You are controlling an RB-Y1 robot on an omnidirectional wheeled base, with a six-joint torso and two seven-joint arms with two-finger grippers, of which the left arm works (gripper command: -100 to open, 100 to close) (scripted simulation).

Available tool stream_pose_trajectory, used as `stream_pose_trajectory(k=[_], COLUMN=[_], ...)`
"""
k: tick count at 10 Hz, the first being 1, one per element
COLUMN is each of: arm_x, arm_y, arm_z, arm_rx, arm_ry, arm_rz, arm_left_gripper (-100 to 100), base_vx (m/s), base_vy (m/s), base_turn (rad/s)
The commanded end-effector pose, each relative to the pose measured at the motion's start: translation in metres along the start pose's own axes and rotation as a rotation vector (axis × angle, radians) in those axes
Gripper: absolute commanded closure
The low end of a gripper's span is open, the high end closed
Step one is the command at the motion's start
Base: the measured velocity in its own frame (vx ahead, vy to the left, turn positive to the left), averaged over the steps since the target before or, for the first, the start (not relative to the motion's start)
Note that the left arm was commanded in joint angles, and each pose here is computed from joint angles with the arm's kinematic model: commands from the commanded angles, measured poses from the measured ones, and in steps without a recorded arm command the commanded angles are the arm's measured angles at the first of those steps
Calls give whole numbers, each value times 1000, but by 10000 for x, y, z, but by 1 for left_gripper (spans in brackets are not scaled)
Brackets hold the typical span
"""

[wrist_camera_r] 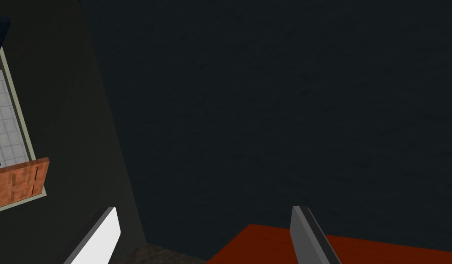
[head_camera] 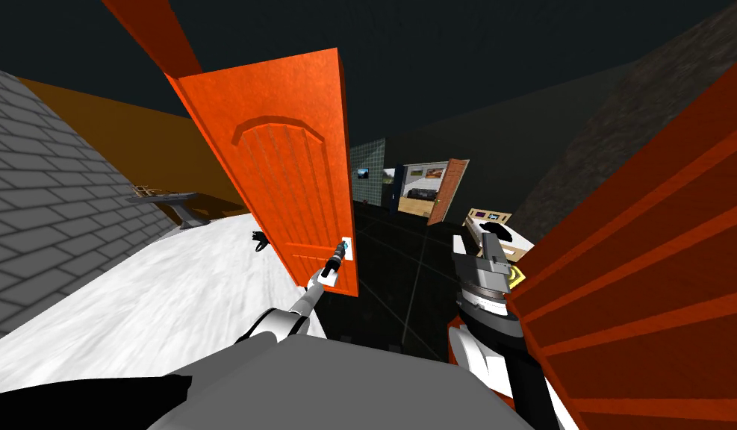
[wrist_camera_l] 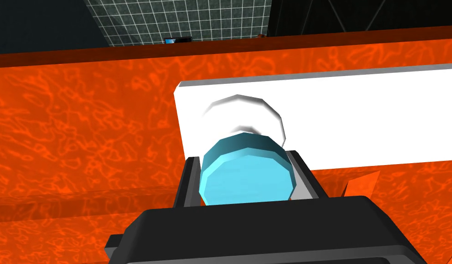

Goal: Push the door open

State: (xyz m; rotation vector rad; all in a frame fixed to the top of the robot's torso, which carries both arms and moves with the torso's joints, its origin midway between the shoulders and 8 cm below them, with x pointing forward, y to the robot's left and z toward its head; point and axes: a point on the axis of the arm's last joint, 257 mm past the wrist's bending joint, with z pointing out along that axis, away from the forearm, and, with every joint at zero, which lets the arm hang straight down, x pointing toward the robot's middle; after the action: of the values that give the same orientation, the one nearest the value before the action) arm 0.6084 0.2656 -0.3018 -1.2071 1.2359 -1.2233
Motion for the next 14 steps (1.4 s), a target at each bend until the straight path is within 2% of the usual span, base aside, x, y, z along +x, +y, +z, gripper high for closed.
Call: stream_pose_trajectory(k=[1,3,4,11,12,14], arm_x=[-94,-220,-220,-717,-717,-900], arm_y=[-30,-29,-29,-30,-30,-32], arm_z=[12,-2,-2,-76,-76,-113], arm_rx=[7,7,7,8,8,8], arm_ry=[-16,-39,-39,-131,-131,-166], arm_rz=[1,1,1,1,1,1], arm_left_gripper=[100,100,100,100,100,100], base_vx=[174,184,118,190,123,173], base_vy=[-75,-63,-49,-93,-56,-93], base_turn=[53,39,21,60,6,66])
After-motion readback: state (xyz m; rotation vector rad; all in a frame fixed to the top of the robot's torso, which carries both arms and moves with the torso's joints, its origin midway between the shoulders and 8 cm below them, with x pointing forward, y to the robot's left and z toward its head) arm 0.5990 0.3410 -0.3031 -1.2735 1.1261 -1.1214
